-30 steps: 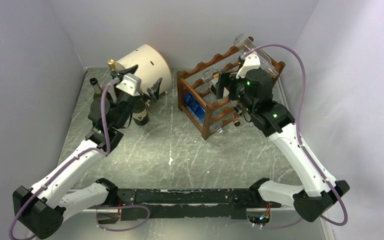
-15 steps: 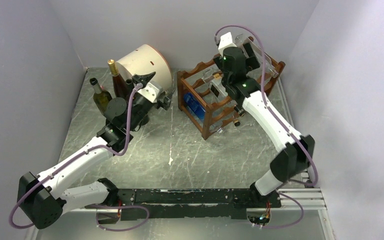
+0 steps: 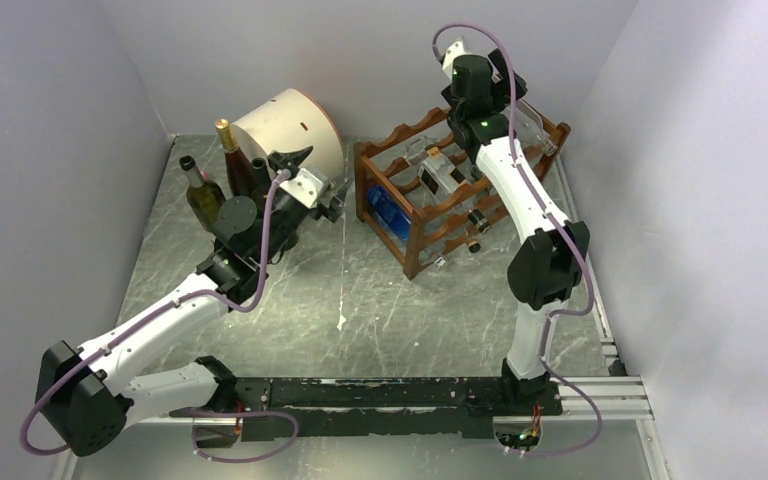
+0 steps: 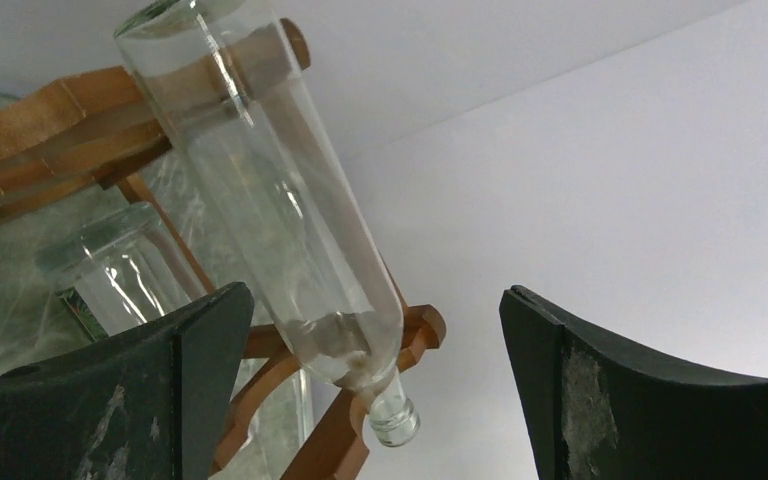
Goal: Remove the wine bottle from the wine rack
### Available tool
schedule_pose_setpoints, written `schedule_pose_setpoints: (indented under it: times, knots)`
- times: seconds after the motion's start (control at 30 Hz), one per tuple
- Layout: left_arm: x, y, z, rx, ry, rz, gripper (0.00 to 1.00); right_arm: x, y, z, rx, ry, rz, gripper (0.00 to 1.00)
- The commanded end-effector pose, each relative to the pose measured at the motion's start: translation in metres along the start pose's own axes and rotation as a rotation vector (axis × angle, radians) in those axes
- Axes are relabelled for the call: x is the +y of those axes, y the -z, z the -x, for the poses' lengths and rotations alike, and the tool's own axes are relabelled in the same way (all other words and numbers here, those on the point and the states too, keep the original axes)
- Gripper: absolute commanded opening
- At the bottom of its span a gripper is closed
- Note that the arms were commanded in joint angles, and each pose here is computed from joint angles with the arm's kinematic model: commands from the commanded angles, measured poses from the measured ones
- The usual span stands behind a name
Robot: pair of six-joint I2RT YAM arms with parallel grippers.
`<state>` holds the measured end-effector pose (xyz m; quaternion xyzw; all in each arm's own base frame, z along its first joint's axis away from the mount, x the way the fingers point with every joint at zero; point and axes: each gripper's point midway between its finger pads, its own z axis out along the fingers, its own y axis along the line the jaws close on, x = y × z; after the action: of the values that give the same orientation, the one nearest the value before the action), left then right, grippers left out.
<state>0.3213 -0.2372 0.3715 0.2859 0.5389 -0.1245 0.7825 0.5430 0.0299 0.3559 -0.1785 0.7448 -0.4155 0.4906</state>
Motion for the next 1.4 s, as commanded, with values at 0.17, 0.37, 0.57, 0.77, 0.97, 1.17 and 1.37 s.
schedule_pose_setpoints:
  times: [0.17, 0.37, 0.57, 0.77, 0.97, 1.17, 1.37]
  knots:
    - [0.0, -0.003, -0.004, -0.005, -0.021, 0.015, 0.94, 0.019, -0.027, -0.03, 0.086, 0.111, 0.058, 1.0]
    - [0.001, -0.004, -0.011, 0.01, -0.035, 0.03, 0.94, 0.035, -0.045, -0.045, 0.122, 0.142, 0.055, 1.0]
    - [0.007, -0.003, -0.013, 0.017, -0.059, 0.058, 0.95, 0.041, -0.052, -0.051, 0.129, 0.146, 0.056, 1.0]
    - [0.01, -0.001, -0.009, 0.004, -0.066, 0.068, 0.95, 0.038, -0.063, -0.066, 0.159, 0.163, 0.012, 1.0]
    - [0.014, 0.001, -0.01, 0.007, -0.08, 0.094, 0.95, 0.039, -0.072, -0.075, 0.178, 0.184, -0.018, 1.0]
    - [0.014, 0.001, -0.012, 0.012, -0.096, 0.087, 0.94, 0.048, -0.079, -0.083, 0.186, 0.18, 0.006, 1.0]
    - [0.014, 0.001, -0.012, 0.011, -0.101, 0.09, 0.95, 0.059, -0.084, -0.091, 0.201, 0.193, 0.025, 0.9]
